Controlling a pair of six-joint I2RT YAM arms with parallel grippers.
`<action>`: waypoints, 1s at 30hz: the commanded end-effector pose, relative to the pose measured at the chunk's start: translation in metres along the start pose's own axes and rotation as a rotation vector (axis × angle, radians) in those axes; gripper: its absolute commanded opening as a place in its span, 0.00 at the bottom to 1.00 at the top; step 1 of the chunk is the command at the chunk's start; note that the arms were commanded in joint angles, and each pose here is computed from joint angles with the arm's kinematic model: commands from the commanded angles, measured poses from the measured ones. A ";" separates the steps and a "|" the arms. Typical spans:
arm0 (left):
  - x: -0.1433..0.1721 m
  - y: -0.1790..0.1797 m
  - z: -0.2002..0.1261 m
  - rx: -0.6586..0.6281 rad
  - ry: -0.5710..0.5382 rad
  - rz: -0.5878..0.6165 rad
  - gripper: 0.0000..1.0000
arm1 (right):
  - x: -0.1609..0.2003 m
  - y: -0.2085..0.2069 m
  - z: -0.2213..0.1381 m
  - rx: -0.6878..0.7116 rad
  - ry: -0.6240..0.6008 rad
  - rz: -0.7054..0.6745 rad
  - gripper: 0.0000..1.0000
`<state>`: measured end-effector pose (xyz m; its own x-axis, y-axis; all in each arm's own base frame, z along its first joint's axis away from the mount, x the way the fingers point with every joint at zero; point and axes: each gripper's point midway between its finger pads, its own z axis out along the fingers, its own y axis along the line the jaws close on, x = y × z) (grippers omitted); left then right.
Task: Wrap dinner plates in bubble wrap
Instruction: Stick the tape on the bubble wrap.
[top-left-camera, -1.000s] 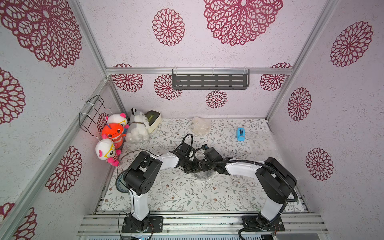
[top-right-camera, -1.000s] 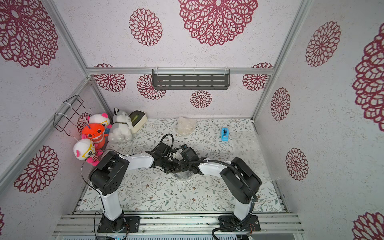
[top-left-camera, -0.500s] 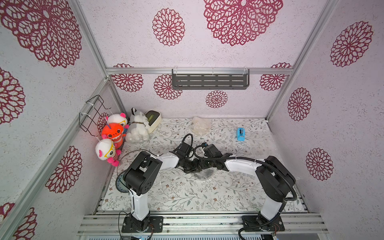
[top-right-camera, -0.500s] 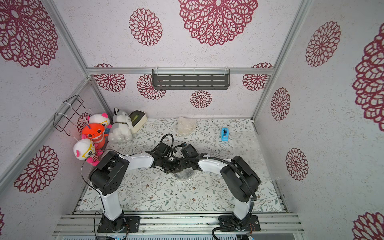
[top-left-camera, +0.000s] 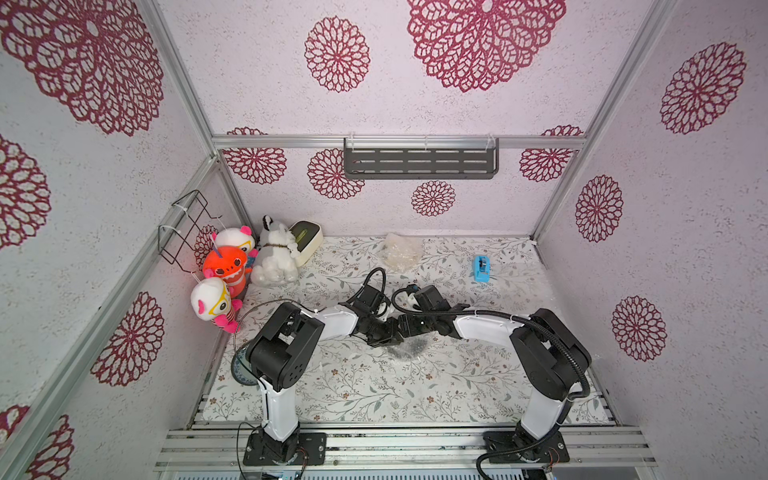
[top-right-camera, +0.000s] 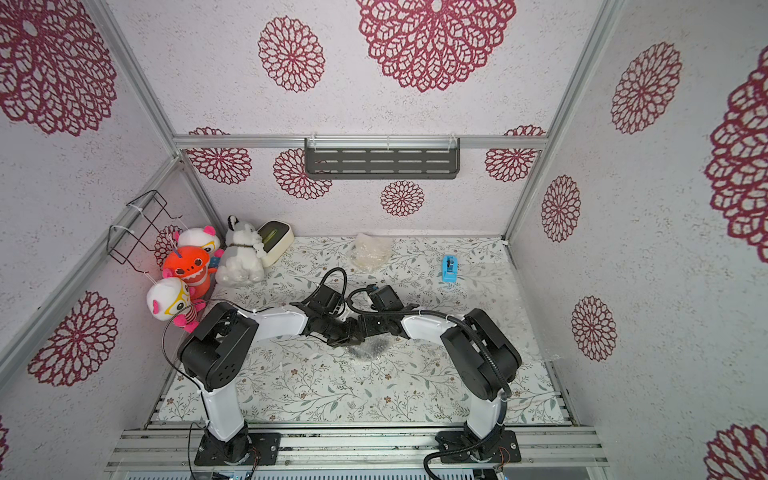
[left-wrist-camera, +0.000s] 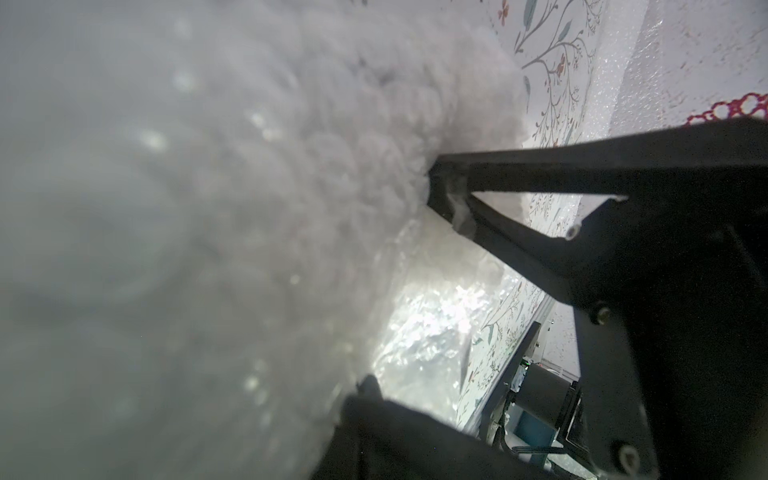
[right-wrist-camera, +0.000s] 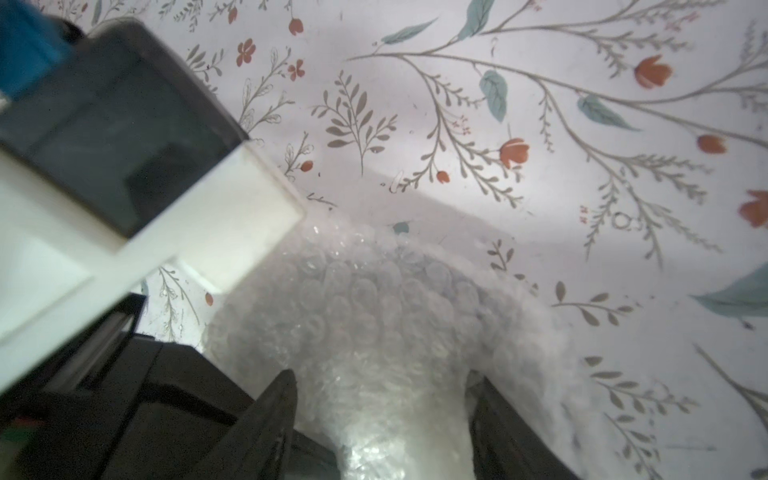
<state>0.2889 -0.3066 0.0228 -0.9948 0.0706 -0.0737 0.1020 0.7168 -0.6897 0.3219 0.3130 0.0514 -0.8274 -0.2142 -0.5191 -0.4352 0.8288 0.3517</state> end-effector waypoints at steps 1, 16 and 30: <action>0.015 0.008 0.006 -0.015 0.041 -0.007 0.00 | 0.023 0.004 0.011 -0.002 0.096 -0.011 0.62; 0.016 0.001 0.003 0.002 0.031 0.017 0.00 | 0.024 -0.016 -0.012 0.124 0.057 0.044 0.64; 0.018 -0.001 0.007 -0.014 0.051 0.030 0.00 | 0.002 0.005 -0.033 0.068 0.038 -0.109 0.69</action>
<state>0.2772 -0.3125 0.0252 -0.9913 0.1068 -0.0776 0.1304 0.7026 -0.6995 0.3072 0.2955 0.0563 -0.8354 -0.2552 -0.4868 -0.4213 0.8661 0.2690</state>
